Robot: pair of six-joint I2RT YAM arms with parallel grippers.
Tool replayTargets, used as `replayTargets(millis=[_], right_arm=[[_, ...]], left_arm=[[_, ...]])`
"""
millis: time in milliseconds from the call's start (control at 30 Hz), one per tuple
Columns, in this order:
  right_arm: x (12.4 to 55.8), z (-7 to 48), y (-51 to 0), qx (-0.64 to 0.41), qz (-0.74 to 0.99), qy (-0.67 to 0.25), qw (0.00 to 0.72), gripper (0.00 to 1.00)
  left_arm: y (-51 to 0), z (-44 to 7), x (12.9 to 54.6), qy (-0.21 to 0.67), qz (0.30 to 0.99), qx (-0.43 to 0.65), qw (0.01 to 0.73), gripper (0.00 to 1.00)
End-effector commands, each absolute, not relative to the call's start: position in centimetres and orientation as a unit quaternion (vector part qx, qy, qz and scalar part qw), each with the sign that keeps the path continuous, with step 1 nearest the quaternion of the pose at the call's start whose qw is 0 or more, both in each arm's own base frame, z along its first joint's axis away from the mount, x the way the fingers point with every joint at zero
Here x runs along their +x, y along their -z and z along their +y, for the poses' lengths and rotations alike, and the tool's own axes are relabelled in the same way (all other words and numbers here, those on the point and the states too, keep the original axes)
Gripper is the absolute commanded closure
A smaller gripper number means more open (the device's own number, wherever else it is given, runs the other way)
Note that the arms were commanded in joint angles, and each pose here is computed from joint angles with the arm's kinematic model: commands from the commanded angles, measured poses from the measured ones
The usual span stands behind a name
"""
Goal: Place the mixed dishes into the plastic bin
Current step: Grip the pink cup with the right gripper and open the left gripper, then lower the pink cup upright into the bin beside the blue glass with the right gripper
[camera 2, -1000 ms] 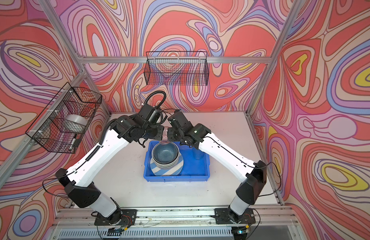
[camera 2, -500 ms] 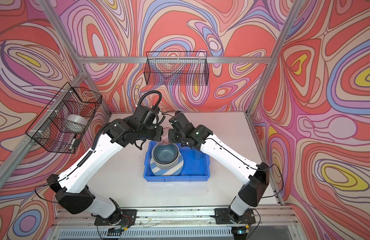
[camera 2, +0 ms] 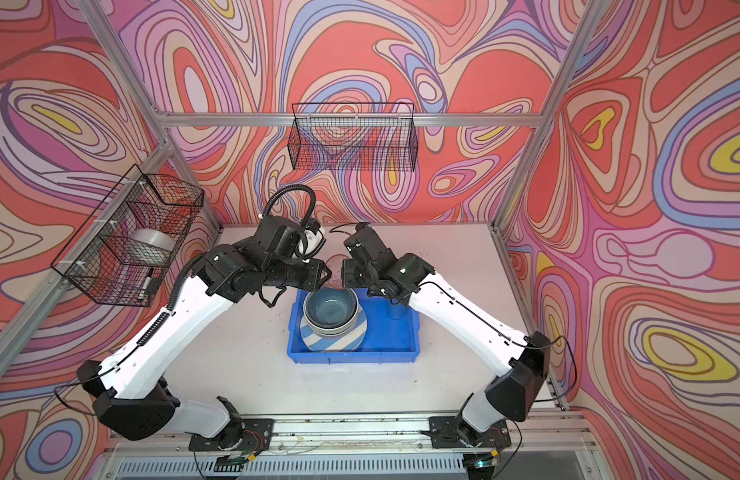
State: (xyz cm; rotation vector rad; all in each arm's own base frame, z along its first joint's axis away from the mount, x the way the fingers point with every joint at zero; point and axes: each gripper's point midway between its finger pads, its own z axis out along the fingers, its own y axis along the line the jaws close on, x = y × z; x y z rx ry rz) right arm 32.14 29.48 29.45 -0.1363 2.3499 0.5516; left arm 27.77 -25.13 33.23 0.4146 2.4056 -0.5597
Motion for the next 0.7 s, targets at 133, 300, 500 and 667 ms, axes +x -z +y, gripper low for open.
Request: replayTargets(millis=[133,300,500,667], right_arm=[[31.9,27.6,-31.1,-0.042,0.902,-0.195,0.383,1.0],[31.5,25.8,-31.7,-0.037,0.905,-0.171,0.388,1.0],[30.2,23.4,-32.2,-0.041,0.913,-0.138,0.382,1.0],[28.0,20.8,-32.3,-0.052,0.929,-0.099,0.352,1.0]], left_arm=[[-34.6,-24.9,25.7,0.245,0.9,0.172,0.318,0.65],[-35.2,-24.1,25.0,0.261,0.889,0.17,0.337,0.61],[-33.8,-20.9,25.3,0.217,0.903,0.135,0.347,0.51],[-31.4,-16.6,26.0,0.175,0.922,0.077,0.336,0.47]])
